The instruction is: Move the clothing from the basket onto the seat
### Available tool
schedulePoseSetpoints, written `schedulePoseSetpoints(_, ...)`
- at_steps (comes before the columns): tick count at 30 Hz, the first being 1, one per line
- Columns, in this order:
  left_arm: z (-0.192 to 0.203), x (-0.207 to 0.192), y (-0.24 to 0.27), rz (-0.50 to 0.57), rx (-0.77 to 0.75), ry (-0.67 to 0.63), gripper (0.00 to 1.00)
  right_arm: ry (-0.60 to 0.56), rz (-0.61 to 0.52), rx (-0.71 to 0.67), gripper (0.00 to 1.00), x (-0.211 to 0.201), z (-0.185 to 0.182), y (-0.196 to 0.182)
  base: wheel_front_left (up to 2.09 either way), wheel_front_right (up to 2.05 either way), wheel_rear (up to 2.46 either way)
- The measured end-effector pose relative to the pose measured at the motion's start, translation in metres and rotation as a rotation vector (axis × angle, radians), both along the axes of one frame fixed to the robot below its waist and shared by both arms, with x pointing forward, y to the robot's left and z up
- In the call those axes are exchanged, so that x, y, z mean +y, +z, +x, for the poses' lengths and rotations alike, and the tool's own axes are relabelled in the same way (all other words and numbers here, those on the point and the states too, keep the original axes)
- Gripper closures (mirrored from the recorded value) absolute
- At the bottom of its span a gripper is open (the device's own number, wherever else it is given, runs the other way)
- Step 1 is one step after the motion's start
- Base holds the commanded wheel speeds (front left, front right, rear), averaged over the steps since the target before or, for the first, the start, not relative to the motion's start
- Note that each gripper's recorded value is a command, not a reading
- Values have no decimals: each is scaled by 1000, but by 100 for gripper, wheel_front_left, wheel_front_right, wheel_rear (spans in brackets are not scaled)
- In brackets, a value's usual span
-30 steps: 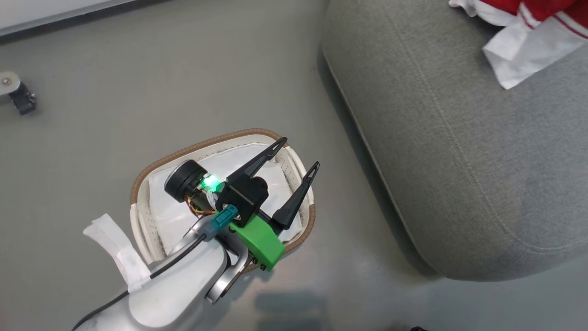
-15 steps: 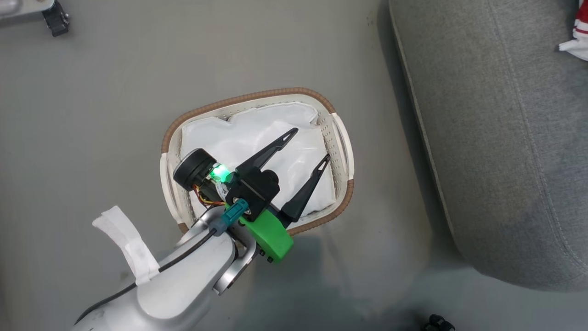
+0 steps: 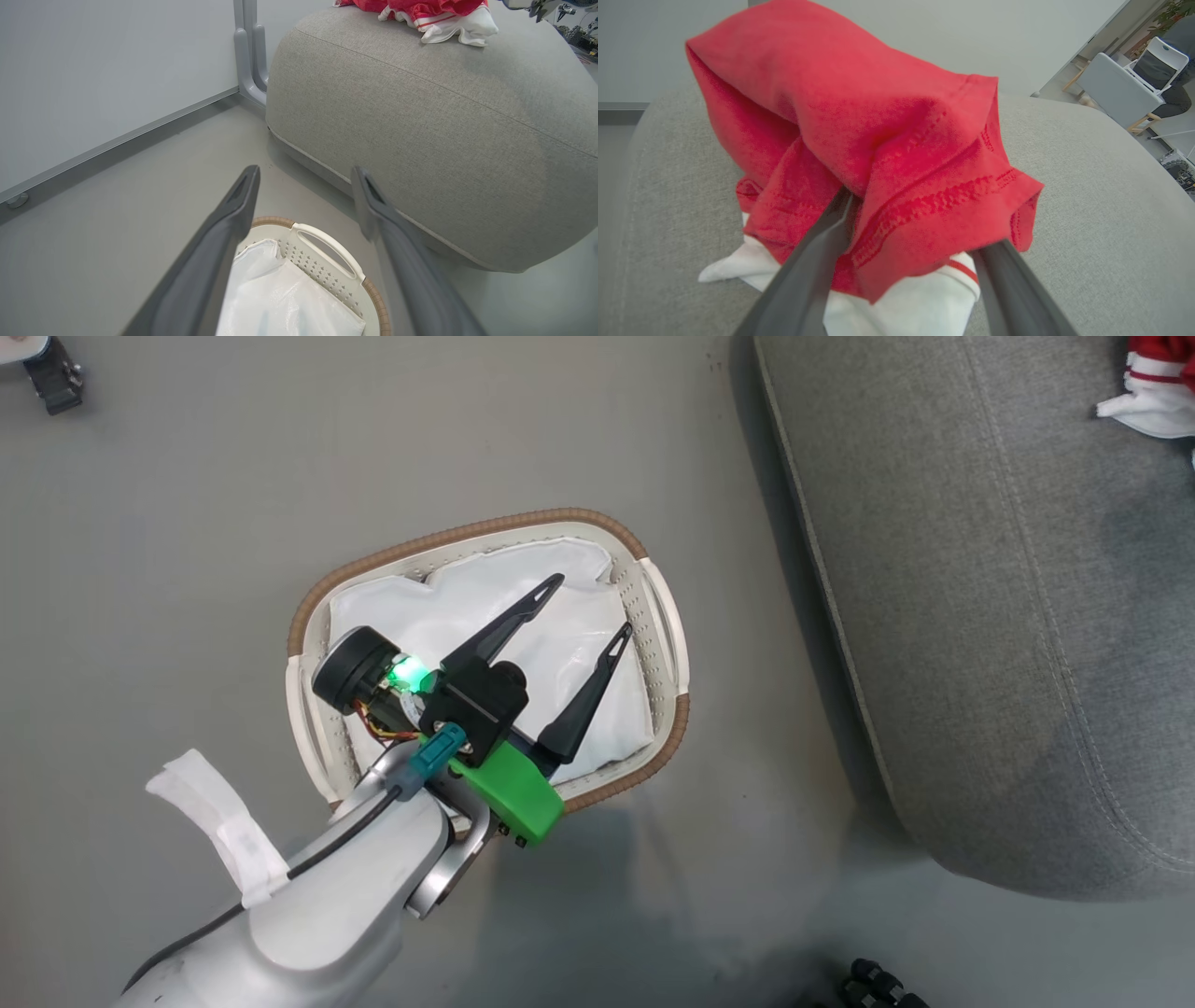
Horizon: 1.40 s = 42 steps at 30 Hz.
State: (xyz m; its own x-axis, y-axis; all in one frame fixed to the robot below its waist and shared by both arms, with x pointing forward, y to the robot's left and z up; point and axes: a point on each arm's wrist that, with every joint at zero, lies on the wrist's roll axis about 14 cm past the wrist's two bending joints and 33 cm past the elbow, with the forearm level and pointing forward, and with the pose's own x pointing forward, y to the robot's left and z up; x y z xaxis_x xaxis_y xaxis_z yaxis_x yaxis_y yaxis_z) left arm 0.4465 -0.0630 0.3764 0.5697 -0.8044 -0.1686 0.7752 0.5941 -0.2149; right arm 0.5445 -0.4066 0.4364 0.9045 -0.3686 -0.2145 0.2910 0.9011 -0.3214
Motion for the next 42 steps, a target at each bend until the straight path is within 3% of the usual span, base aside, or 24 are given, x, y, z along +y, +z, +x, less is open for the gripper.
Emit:
schedulePoseSetpoints(11, 11, 4, 29, -39, -49, 66, 0, 35, 16, -117, 0, 25, -37, 24, 0, 0, 0)
schedulePoseSetpoints(22, 15, 47, 69, -95, -64, 300, 0, 122, -9, -283, 0, 53, -54, 88, 0, 0, 0)
schedulePoseSetpoints(31, -4, 121, 95, -131, -82, 569, 0, 274, 117, -333, 0, 133, -64, 90, 0, 0, 0)
schedulePoseSetpoints(42, -65, 209, 97, -109, -93, 845, 0, 443, 298, -309, 0, 233, -99, 65, 0, 0, 0)
